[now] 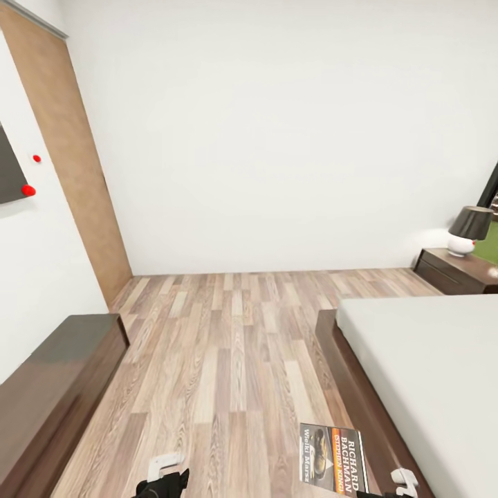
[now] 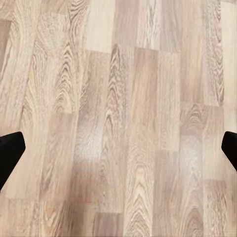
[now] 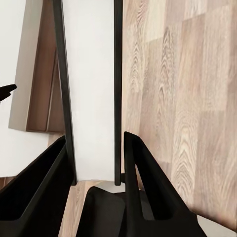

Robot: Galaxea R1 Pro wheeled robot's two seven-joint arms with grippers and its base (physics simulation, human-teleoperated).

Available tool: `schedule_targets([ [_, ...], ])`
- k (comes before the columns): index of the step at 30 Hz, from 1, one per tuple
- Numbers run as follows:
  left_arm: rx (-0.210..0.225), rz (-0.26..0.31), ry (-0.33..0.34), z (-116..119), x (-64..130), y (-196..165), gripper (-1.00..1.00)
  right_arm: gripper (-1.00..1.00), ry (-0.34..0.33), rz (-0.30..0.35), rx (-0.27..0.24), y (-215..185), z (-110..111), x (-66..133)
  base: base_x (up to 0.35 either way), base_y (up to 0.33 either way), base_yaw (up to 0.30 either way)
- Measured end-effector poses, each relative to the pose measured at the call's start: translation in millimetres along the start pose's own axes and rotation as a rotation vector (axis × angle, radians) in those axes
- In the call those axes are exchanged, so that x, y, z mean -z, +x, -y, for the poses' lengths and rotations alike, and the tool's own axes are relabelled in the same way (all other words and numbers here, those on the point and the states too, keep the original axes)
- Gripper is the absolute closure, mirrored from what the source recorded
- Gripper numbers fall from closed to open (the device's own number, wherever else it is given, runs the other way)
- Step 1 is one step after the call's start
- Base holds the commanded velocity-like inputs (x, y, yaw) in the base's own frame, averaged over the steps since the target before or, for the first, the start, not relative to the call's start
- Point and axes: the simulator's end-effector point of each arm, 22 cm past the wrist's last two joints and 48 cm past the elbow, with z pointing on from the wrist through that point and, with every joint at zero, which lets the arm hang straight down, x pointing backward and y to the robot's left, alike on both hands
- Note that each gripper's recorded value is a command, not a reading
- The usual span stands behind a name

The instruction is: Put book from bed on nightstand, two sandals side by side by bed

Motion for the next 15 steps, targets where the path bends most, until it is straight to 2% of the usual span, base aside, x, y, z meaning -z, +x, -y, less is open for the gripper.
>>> schedule_targets([
  [15,0.000,0.000,0.000,0.1,0.0,-0.2,-1.00,1.00,-0.001,-0.001,-0.001,0.6,-0.3,-0.5,0.331,0.000,-0.001],
])
